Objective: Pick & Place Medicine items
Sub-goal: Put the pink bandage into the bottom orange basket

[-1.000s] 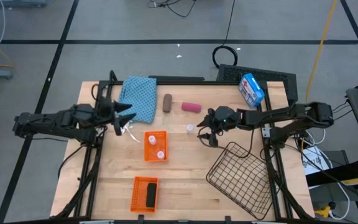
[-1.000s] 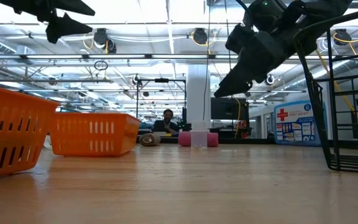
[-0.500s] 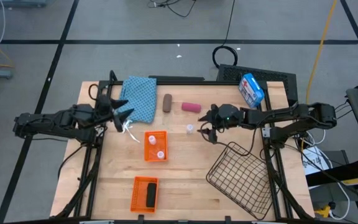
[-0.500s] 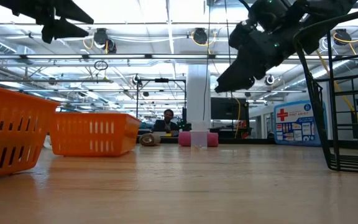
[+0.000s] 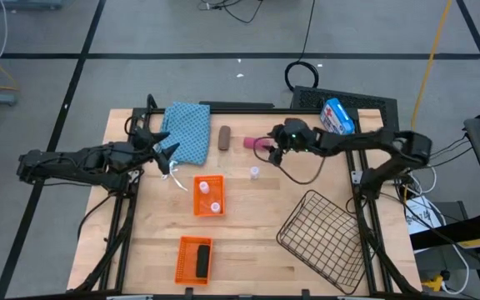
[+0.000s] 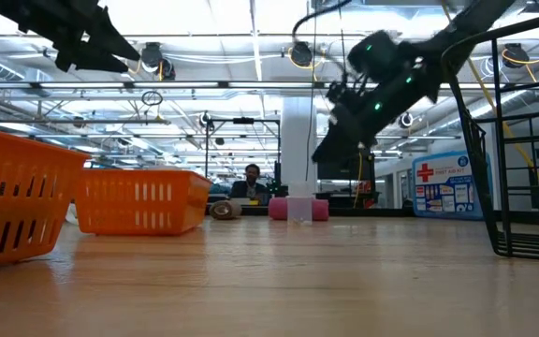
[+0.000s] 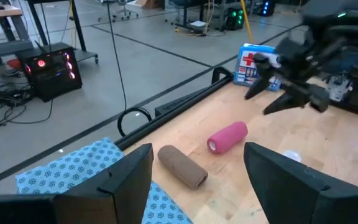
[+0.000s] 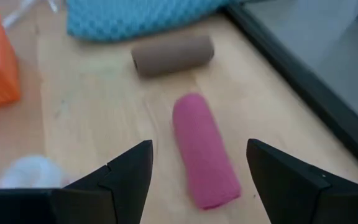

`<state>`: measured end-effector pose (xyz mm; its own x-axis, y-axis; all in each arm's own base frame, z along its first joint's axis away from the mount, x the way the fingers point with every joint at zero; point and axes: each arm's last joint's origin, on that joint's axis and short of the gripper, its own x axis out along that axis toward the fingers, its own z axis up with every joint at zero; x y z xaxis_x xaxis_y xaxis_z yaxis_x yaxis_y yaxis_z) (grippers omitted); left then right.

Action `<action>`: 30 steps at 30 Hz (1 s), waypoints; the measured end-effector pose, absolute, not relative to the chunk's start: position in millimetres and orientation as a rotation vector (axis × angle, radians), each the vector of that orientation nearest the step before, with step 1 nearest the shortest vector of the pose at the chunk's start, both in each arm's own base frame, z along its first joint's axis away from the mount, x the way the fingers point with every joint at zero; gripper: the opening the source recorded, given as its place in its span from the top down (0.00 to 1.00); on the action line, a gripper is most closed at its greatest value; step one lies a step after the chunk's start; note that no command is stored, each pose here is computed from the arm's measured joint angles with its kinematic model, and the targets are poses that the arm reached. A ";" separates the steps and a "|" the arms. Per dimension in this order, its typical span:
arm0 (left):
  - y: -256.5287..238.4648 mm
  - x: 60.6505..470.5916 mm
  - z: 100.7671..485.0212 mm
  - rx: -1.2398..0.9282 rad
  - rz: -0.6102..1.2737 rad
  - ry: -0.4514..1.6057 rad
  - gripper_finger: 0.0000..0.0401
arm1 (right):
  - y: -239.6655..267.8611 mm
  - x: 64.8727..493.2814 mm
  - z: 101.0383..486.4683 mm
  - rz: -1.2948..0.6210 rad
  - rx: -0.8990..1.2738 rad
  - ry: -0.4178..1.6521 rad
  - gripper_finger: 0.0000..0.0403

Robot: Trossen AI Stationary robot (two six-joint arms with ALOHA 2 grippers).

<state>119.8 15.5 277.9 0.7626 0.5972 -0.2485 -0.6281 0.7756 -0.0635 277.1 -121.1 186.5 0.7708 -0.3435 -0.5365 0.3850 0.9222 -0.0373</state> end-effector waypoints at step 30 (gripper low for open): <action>16.6 129.5 277.9 -0.158 0.692 0.203 0.35 | -153.1 303.2 121.8 -0.450 0.072 0.785 0.78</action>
